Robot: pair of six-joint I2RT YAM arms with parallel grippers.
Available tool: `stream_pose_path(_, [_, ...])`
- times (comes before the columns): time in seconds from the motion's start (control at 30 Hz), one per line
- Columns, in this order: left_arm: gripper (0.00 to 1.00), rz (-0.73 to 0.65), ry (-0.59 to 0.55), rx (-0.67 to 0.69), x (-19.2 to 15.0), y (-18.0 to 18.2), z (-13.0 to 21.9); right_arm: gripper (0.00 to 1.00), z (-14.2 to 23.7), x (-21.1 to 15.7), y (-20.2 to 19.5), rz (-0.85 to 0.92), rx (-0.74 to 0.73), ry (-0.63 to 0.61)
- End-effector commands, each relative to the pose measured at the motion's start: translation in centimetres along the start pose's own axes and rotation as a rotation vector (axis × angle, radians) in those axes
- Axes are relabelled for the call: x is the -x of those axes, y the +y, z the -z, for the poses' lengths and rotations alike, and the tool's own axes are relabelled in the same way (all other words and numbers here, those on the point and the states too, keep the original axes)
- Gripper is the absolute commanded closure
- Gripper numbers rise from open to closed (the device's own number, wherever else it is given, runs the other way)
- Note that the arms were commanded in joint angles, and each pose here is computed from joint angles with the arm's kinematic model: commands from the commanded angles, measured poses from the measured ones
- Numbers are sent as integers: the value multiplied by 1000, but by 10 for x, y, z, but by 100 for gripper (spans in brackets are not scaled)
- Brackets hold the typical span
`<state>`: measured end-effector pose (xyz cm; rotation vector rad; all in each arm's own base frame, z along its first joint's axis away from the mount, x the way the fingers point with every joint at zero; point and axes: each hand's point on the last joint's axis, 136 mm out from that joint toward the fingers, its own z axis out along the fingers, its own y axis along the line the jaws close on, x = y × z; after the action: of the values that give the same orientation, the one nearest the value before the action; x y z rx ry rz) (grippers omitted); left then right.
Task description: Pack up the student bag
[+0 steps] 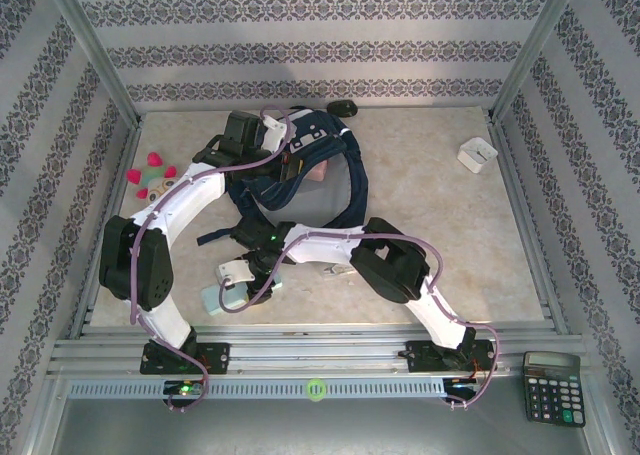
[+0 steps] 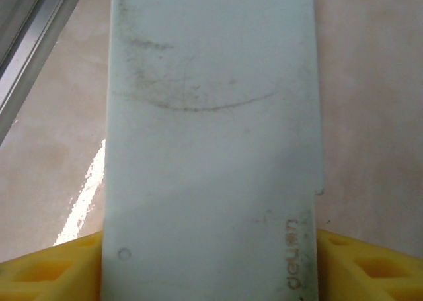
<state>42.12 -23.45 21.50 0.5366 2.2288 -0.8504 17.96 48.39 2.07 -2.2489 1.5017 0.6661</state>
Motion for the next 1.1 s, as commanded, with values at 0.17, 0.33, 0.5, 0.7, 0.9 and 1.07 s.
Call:
stream_pose_path(0.17, [97,-10,-77,2,24,0,9,42,65,0,8,-52,-114,22])
stream_pose_path(0.33, [97,-17,-90,7,28,0,10,46,119,-3,24,-162,-193,-27])
stream_pose_path(0.5, [97,-20,-95,0,31,-2,10,48,168,-26,34,-280,-289,-52])
stream_pose_path(0.7, [97,-35,-100,-12,37,-7,14,48,223,-80,29,-384,-419,-50])
stream_pose_path(0.9, [97,-48,-119,-37,47,-14,18,48,260,-141,10,-443,-513,27])
stream_pose_path(1.07, [97,-47,-121,-70,51,-20,18,48,267,-169,-19,-466,-528,68])
